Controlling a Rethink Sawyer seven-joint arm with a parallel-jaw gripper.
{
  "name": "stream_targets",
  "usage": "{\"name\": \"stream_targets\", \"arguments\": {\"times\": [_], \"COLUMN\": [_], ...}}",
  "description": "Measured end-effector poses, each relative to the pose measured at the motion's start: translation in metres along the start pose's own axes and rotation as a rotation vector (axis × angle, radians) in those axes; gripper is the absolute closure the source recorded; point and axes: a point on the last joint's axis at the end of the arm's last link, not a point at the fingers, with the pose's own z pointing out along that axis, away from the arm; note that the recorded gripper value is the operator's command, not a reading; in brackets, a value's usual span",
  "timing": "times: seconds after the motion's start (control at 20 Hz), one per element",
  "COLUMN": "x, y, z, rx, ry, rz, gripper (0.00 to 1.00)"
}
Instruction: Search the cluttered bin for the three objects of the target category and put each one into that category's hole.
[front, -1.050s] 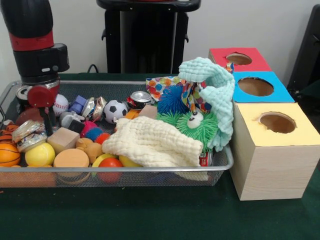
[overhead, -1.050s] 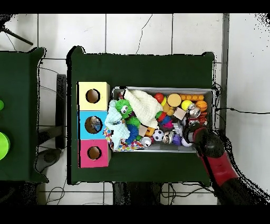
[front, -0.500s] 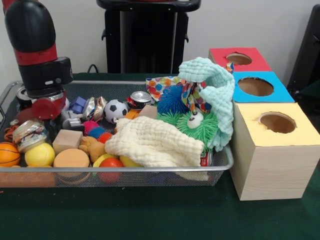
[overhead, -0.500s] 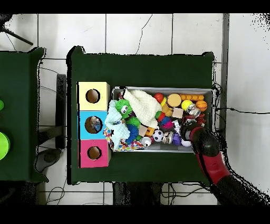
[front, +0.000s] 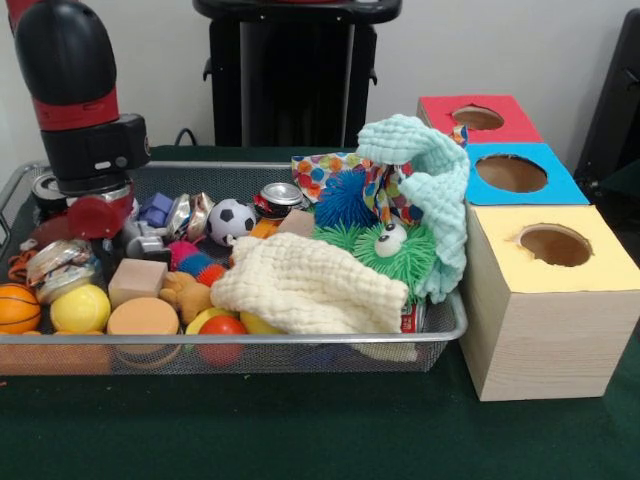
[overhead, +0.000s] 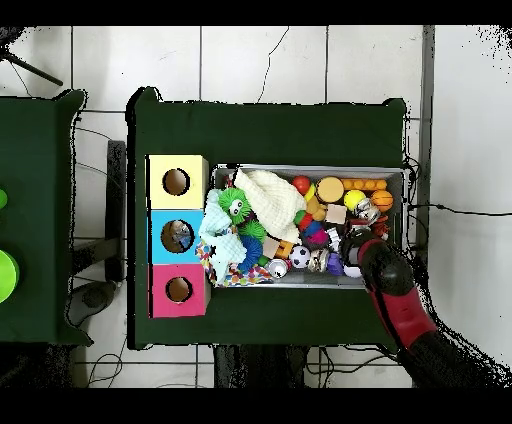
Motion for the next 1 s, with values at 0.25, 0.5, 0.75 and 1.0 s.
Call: {"name": "stream_targets", "arguments": {"times": [0.25,0.5,0.75,1.0], "x": [0.017,0.029,0.026,0.015], "y": [0.007,0.021,0.025,0.024], "z": [-0.017,-0.047,-0.070,-0.081], "rx": [0.087,0.172,0.219,0.229], "ry": [-0.014,0.037,0.082,0.087], "rz": [-0.101,-0.170,-0.182,-0.181], "gripper": [0.00,0.00,0.00,0.00]}}
